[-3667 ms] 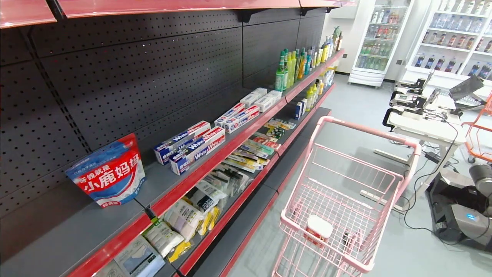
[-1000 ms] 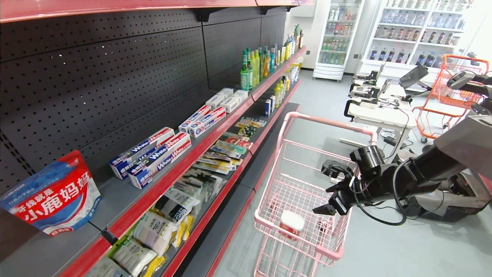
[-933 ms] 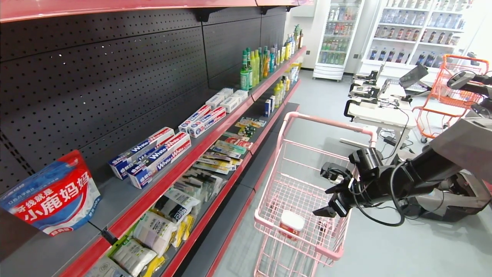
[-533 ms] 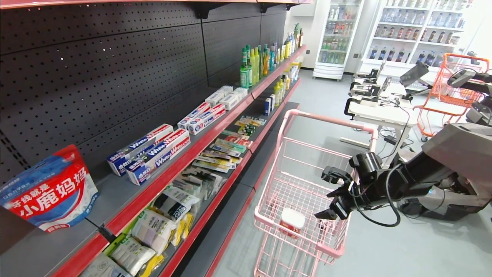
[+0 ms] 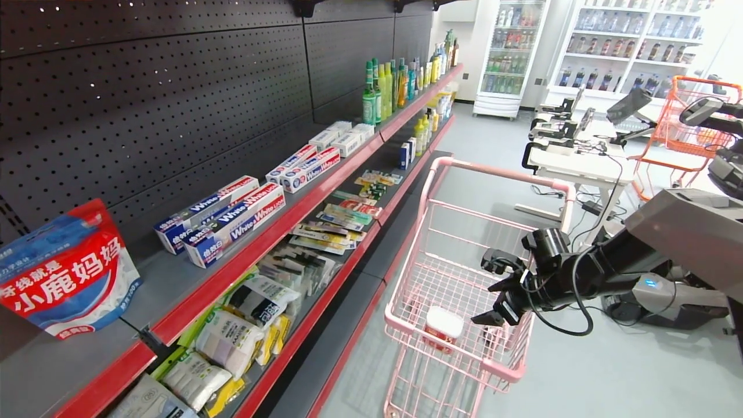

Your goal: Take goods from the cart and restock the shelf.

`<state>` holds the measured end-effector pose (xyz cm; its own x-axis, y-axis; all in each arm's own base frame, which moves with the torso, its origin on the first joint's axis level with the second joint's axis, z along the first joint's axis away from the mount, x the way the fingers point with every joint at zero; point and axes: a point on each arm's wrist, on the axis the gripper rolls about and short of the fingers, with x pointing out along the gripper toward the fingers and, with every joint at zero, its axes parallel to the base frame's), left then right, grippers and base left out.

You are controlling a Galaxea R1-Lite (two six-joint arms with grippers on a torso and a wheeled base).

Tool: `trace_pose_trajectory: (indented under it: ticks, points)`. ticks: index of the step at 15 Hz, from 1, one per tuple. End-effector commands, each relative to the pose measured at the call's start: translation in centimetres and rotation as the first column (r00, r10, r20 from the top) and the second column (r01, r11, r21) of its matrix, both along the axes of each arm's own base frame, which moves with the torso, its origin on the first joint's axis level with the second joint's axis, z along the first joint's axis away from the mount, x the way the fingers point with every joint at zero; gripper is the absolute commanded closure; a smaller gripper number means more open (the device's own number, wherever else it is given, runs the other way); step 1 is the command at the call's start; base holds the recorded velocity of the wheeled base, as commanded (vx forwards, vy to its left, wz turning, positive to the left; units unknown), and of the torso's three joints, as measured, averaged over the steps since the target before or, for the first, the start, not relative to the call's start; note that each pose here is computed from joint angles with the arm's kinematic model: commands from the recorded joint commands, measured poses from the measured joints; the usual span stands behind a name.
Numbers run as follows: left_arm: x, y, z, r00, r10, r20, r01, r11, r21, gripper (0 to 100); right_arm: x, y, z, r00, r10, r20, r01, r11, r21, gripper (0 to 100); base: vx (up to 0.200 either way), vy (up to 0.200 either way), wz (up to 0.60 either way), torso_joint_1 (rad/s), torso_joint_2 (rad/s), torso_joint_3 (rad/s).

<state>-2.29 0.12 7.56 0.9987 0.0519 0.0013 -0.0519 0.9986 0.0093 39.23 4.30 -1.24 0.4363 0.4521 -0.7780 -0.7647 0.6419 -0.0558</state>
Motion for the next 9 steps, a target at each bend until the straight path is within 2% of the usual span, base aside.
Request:
trace_pose_trajectory:
  ticks: [1, 9]
  points:
    - [0.01, 0.0, -0.01, 1.0, 0.0, -0.001, 0.0, 1.0, 0.0, 0, 0.07, 0.1, -0.35, 1.0, 0.01, -0.006, -0.01, 1.0, 0.008, 0, 0.0, 0.0, 0.0, -0.144, 0.33, 0.178]
    - [0.01, 0.0, 0.01, 1.0, 0.0, 0.0, 0.0, 1.0, 0.0, 0, 0.77, 0.28, -0.27, 0.998, 0.056, 0.032, -0.057, 0.998, 0.011, 0, 0.0, 0.0, 0.0, -0.16, 0.34, 0.183]
